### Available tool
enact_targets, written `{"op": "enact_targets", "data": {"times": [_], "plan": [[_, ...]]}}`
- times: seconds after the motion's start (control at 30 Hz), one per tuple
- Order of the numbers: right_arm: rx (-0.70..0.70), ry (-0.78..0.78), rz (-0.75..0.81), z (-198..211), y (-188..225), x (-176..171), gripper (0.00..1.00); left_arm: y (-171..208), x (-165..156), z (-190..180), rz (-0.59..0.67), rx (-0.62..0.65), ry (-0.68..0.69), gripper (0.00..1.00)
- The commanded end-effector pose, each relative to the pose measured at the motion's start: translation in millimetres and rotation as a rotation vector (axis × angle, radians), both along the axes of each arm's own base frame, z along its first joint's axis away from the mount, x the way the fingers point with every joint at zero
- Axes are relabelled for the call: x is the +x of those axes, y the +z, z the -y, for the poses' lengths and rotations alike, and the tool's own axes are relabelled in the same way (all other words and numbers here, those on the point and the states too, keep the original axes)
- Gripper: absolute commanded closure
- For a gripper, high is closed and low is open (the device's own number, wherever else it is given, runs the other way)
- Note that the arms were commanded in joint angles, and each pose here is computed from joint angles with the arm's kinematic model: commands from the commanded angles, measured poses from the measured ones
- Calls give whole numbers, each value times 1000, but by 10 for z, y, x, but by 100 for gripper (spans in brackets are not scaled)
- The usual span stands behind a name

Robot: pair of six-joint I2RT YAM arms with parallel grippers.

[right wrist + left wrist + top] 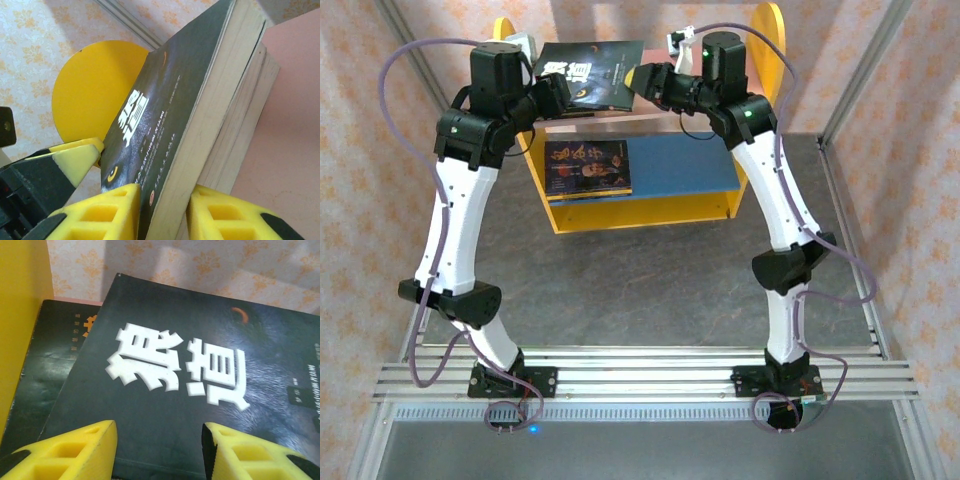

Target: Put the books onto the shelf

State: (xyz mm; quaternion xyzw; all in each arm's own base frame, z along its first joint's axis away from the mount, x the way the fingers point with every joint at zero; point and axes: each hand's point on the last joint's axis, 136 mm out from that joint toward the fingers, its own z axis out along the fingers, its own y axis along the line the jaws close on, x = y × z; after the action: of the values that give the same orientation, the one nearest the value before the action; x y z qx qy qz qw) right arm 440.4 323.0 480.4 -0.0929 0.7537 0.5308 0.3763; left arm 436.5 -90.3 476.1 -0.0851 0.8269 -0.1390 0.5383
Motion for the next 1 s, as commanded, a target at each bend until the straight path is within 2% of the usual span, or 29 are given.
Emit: {"op": "enact_targets", "data": {"times": [0.0,0.53,0.9,0.97], "plan": [[49,68,72,30,287,-132,72,-17,-98,49,-23,-30,-25,52],[73,170,77,-64,216,-85,71,280,-113,71,79,-60,-41,51],[86,194,85,-35,223,-55,70,224,112,105,88,-23,-42,51],[86,187,84,-2,222,-31,66,188,152,98,77,-16,-33,51]]}}
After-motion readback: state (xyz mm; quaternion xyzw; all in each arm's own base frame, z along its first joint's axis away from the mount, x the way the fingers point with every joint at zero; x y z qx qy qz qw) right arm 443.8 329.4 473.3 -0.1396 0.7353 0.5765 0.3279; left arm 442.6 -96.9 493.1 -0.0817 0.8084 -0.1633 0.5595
